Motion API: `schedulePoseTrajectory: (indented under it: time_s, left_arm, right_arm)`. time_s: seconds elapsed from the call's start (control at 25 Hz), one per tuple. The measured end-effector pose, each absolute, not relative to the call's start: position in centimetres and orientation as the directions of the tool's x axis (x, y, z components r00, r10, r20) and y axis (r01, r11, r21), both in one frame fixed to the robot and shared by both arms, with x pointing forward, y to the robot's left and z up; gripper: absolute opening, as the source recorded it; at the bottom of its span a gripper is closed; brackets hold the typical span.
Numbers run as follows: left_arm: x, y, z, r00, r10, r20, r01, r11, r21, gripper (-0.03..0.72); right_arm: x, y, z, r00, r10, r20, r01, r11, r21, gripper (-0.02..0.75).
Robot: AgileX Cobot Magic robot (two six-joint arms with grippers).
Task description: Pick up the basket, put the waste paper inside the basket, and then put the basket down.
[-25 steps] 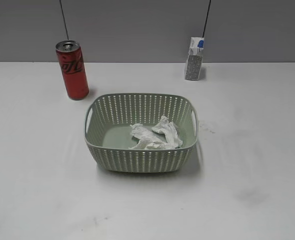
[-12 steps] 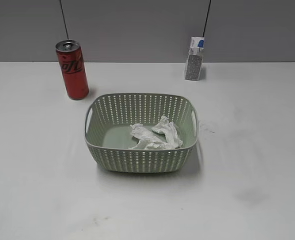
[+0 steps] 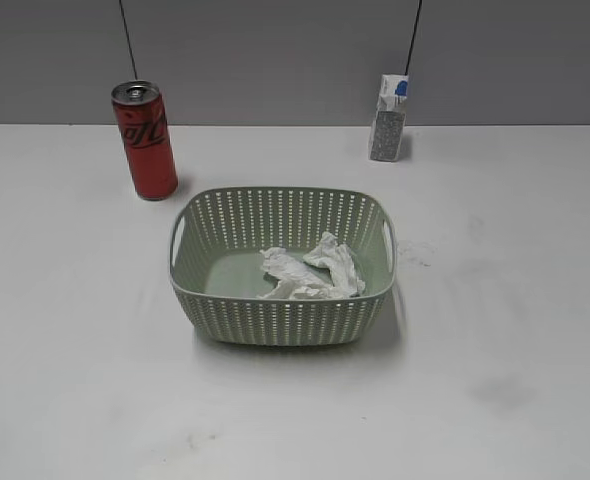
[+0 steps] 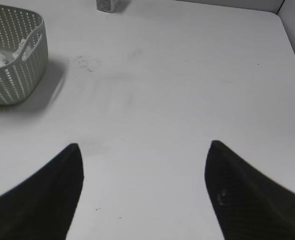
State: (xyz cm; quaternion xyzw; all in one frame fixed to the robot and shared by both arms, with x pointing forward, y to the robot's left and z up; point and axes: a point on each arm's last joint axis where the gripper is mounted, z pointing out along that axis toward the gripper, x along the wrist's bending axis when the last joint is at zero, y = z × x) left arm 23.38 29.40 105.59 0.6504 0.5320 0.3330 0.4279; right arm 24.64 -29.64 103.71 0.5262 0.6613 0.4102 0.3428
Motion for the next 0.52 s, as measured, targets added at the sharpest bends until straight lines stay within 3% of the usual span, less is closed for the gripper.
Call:
schedulePoseTrajectory:
  time_s: [0.52]
  left_arm:
    - [23.38, 29.4, 105.59, 0.212, 0.977, -0.022, 0.407, -0.068, 0.911, 0.495]
  right_arm:
    - [24.64, -29.64, 103.71, -0.211, 0.977, -0.022, 0.415, 0.11, 0.903, 0.573]
